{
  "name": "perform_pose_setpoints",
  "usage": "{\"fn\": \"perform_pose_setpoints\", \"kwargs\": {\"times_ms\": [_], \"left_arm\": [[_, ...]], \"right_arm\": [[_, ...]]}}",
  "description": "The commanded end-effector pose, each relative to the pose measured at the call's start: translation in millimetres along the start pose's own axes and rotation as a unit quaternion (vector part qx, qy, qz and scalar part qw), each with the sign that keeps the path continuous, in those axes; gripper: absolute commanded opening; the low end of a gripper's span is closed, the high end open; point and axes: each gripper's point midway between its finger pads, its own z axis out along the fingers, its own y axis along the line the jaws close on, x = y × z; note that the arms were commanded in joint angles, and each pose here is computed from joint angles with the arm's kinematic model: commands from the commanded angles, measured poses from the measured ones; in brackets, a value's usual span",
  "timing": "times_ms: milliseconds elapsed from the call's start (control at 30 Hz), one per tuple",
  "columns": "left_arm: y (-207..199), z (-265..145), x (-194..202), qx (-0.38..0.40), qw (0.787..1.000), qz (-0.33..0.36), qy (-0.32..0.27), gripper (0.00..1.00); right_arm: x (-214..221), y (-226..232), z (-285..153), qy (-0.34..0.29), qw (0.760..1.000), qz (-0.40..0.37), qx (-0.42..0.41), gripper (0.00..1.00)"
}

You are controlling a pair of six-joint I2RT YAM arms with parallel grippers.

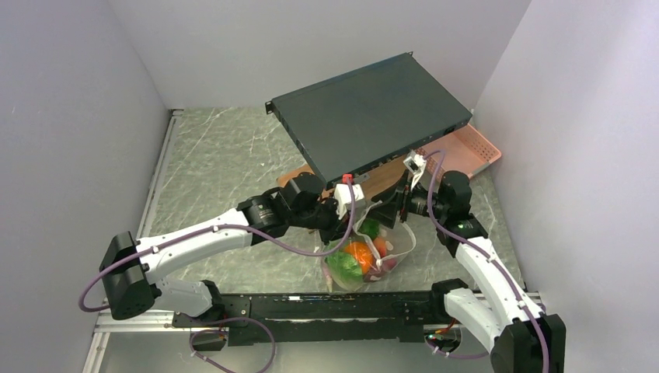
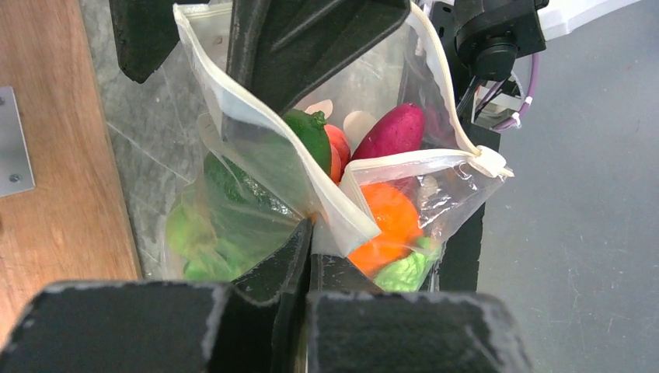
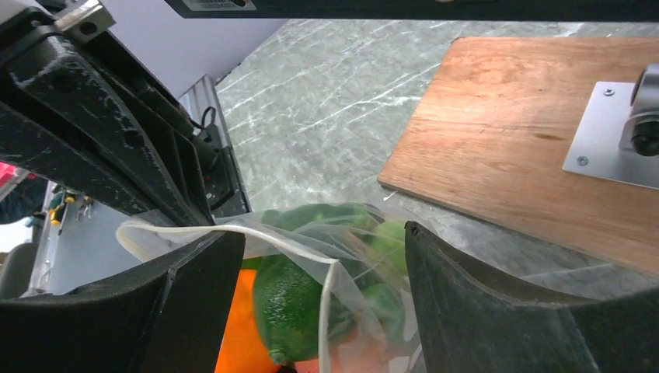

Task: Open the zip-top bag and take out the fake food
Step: Pick up the fake fruit from the zipper food storage bag.

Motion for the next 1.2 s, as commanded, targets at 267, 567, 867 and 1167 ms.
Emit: {"fn": "perform_pose_setpoints", "kwargs": {"times_ms": [267,567,867,1167], "left_arm": [[-3.4,-0.1,-37.9,-0.001,0.995,-0.060,-0.080,0.56],[13.8,-20.4,-60.6,-0.077,0.978,-0.147,-0.128,1.00],[32.4,-15.9,-54.9,-0.164,0.948,-0.260,-0.077,0.99],[35.0,-22.3,-56.2,-0.214,0.938,-0.262,-0.079,0.89]], "right_arm": [[10.9,-0.2,2.8,-0.012,1.000,0.020,0.012,0.82],[10.8,13.5,4.3,-0.013,1.000,0.019,-0.017,0.83],[9.5,21.4,3.2,-0.014,0.999,0.011,-0.030,0.88],[18.4,22.7,-0.7,-0.002,1.000,-0.008,-0.026,0.88]]}}
